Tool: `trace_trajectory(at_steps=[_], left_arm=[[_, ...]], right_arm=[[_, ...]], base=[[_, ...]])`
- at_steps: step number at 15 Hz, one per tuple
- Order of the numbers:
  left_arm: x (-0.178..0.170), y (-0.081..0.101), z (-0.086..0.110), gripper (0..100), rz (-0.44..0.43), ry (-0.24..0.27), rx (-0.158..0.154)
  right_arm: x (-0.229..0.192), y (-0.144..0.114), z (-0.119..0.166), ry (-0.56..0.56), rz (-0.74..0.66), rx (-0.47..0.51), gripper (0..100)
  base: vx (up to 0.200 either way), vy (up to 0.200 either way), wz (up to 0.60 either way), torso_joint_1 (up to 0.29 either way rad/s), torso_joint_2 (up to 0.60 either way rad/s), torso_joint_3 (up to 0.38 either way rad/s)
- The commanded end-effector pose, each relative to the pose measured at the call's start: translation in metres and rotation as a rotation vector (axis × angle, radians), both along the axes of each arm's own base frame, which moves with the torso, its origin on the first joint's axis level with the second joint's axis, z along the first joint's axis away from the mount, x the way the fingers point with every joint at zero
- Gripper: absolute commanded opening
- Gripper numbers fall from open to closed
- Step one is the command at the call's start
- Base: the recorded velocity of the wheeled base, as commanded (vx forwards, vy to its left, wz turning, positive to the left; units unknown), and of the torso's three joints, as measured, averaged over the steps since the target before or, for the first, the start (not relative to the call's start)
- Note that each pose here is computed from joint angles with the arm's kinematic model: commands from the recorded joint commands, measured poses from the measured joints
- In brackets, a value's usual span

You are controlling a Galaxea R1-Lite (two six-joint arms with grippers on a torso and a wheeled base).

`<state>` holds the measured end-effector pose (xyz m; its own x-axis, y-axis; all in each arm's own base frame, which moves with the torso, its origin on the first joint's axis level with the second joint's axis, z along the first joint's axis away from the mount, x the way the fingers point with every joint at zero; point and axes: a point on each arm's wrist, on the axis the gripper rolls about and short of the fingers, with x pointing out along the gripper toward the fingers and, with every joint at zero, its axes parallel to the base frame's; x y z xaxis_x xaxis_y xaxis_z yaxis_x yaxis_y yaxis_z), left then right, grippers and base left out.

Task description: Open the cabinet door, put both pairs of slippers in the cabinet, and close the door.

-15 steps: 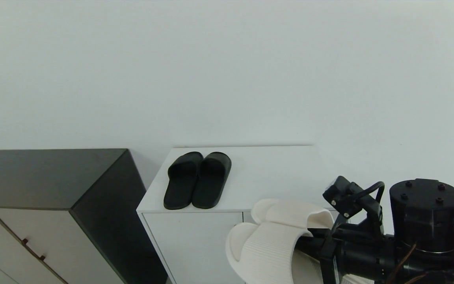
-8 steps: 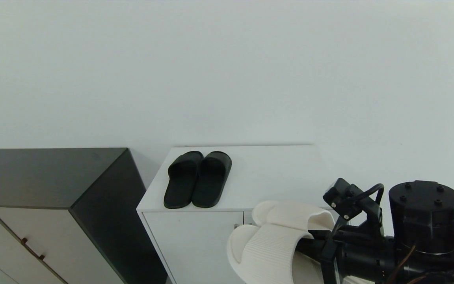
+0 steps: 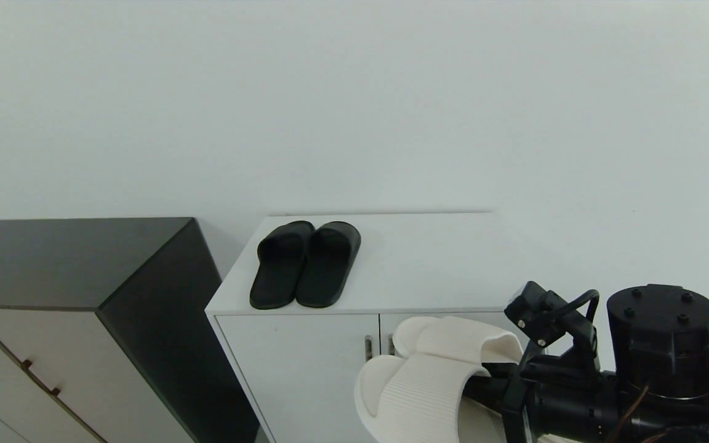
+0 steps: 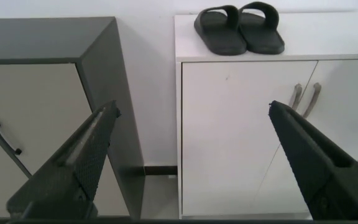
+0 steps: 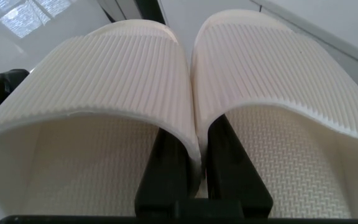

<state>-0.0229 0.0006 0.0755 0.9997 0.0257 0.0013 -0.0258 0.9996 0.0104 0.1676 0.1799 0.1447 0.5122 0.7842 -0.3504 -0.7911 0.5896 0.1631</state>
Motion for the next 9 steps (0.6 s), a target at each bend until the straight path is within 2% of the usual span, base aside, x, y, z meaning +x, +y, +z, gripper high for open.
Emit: trace_trajectory(at_steps=[1, 5, 9], left_arm=[[0.0001, 0.0, 0.0, 100, -0.001, 0.001, -0.001], [0.0001, 0.0, -0.0001, 100, 0.0, 0.003, 0.002], [0.0001, 0.0, -0.0003, 100, -0.001, 0.004, 0.003]], right_arm=[[0.0003, 0.0005, -0.0007, 0.002, 0.001, -0.002, 0], [-0.0013, -0.0011, -0.0033, -0.016, 0.015, -0.026, 0], [-0.0019, -0.0011, -0.004, -0.014, 0.018, -0.028, 0]], base=[[0.0, 0.0, 0.0, -0.173, 0.37, 0.207], [0.0, 0.0, 0.0, -0.169, 0.4, 0.218], [0.0, 0.0, 0.0, -0.227, 0.53, 0.304]])
